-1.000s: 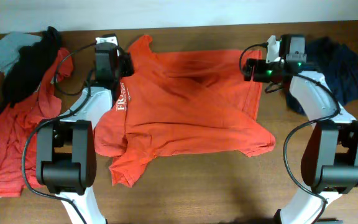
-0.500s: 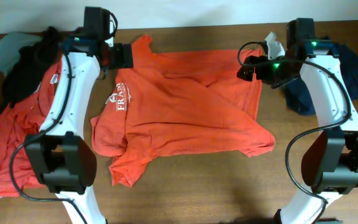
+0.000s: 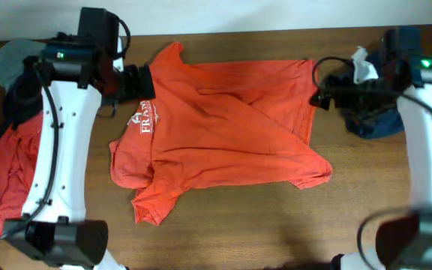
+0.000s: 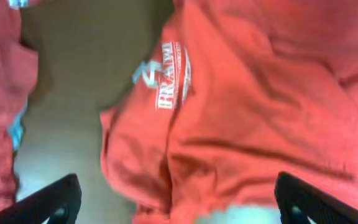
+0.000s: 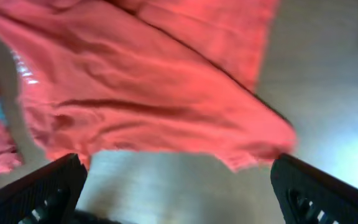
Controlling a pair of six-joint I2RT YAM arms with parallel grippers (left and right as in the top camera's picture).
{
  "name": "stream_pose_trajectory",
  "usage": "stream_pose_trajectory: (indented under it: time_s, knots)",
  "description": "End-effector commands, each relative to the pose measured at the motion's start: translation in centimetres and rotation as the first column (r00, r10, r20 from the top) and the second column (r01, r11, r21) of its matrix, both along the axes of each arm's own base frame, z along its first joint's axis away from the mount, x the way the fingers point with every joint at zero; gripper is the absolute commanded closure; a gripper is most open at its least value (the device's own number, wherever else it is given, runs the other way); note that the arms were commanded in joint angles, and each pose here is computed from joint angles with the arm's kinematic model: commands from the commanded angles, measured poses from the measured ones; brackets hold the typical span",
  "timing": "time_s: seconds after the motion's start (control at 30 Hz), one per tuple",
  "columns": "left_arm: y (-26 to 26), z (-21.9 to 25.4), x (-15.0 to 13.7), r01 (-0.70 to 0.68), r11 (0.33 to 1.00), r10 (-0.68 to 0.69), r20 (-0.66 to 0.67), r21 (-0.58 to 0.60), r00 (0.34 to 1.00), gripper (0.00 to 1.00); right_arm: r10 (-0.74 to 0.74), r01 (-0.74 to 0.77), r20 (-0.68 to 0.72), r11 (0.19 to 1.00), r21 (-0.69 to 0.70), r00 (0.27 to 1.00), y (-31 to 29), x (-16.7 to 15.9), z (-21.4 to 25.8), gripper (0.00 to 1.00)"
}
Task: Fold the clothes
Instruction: 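Release the shoulders and move both grippers to the shirt's lower hem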
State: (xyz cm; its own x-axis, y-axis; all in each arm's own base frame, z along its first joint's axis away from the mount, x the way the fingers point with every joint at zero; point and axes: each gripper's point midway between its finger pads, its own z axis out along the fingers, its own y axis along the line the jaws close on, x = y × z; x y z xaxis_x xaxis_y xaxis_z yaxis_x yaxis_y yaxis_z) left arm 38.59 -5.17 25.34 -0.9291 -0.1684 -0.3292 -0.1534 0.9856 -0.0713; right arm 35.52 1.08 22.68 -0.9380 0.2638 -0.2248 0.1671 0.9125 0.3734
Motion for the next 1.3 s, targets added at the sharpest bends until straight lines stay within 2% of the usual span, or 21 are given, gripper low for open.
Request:
stream_pose_trajectory:
  time_s: [0.0, 0.1, 0.2, 0.33, 0.43, 0.7, 1.0, 1.27]
  knots:
    - [-0.4, 0.9, -2.1, -0.052, 0.998, 0.052, -0.025, 0.025, 0.998, 0.01, -0.163, 0.167, 0.037, 0.969, -0.181, 0.986, -2.6, -2.2, 2.7, 0.01]
    - [0.7, 0.7, -4.6, -0.140, 0.985, 0.149, -0.091, 0.097, 0.985, 0.01, -0.225, 0.233, 0.065, 0.952, -0.197, 0.972, -2.7, -4.5, 4.3, 0.01]
    - [0.6, 0.9, -6.1, -0.164, 0.981, 0.175, -0.116, 0.100, 0.978, 0.01, -0.264, 0.273, 0.071, 0.945, -0.180, 0.962, -2.6, -6.2, 4.5, 0.01]
    - [-0.1, 1.1, -7.7, -0.147, 0.987, 0.154, -0.121, 0.067, 0.981, 0.01, -0.329, 0.329, 0.029, 0.930, -0.165, 0.944, -2.4, -8.2, 2.4, 0.01]
    - [0.1, 0.5, -9.3, -0.179, 0.982, 0.186, -0.135, 0.064, 0.973, 0.01, -0.365, 0.360, -0.001, 0.921, -0.150, 0.931, -2.2, -9.0, -0.2, 0.01]
    - [-1.0, -5.9, -12.5, -0.284, 0.956, 0.270, -0.163, -0.069, 0.949, 0.01, -0.368, 0.361, -0.049, 0.926, -0.108, 0.928, -1.4, -8.9, -6.9, 0.01]
    - [-0.2, -14.9, -15.6, -0.422, 0.906, 0.401, -0.266, -0.025, 0.876, 0.05, -0.357, 0.344, -0.103, 0.930, -0.127, 0.928, -1.4, -9.3, -12.4, 0.02]
    - [1.0, -17.7, -17.4, -0.512, 0.858, 0.470, -0.353, -0.032, 0.809, 0.07, -0.354, 0.340, -0.110, 0.932, -0.129, 0.929, -1.3, -9.5, -14.7, 0.03]
